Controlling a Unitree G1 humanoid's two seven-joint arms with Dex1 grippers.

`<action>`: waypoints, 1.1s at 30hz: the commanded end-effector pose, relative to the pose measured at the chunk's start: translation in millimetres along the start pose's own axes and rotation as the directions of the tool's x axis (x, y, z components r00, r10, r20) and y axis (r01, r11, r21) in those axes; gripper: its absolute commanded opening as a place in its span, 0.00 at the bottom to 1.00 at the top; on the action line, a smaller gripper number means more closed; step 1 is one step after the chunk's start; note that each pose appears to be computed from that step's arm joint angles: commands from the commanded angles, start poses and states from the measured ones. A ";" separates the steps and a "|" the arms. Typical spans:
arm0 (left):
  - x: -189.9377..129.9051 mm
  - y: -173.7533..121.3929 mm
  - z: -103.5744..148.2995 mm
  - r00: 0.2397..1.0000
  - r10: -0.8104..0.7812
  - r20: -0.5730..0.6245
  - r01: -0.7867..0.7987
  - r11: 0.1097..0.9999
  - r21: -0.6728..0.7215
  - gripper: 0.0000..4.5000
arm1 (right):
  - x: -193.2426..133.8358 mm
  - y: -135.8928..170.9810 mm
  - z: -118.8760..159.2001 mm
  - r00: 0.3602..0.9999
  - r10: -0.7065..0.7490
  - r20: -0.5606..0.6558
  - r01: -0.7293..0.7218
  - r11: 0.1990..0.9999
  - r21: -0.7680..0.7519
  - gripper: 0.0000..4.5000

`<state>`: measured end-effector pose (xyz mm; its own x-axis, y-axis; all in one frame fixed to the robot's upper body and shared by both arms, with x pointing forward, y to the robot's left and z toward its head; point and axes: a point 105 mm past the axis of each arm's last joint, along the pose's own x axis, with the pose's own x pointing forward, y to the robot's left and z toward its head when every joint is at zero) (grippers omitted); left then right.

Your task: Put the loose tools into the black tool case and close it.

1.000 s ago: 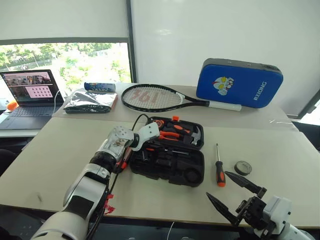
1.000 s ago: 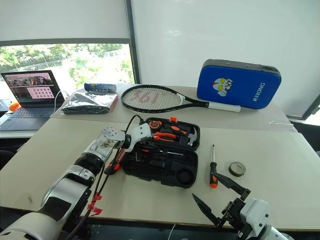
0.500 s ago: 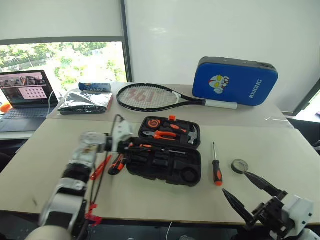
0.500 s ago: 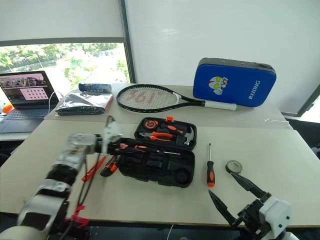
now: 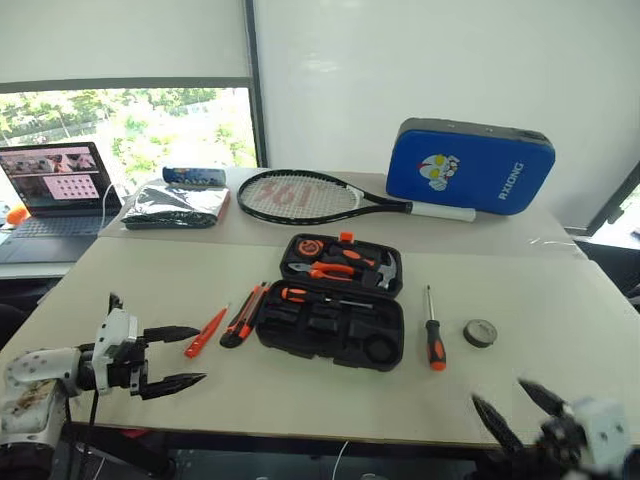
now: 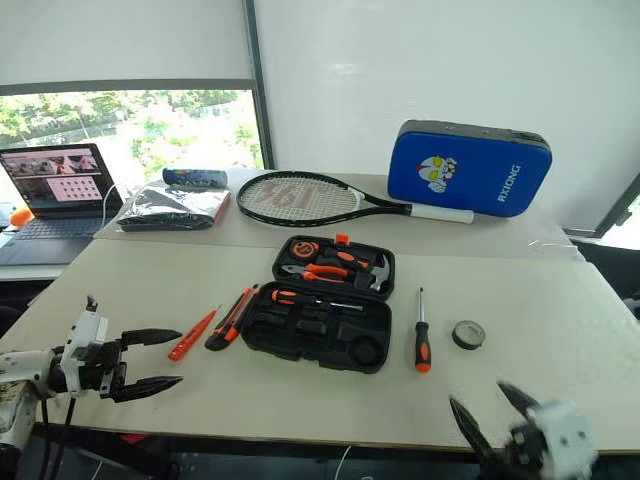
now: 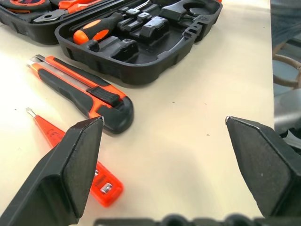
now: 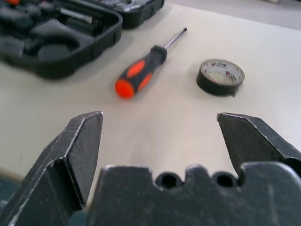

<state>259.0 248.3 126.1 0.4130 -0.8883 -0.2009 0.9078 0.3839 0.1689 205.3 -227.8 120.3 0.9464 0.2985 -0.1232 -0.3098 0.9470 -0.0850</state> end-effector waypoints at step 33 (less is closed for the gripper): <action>21.7 -7.9 20.0 0.988 0.076 0.132 -0.088 0.992 0.088 1.00 | 87.4 -26.5 74.7 0.982 0.022 -0.187 -0.029 0.999 -0.037 0.22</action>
<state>259.3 220.8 127.2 0.4569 -0.8839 -0.0998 0.8730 0.4240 0.2412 300.5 -226.0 140.9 0.8603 0.2253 -0.4573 -0.2768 0.9597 -0.0480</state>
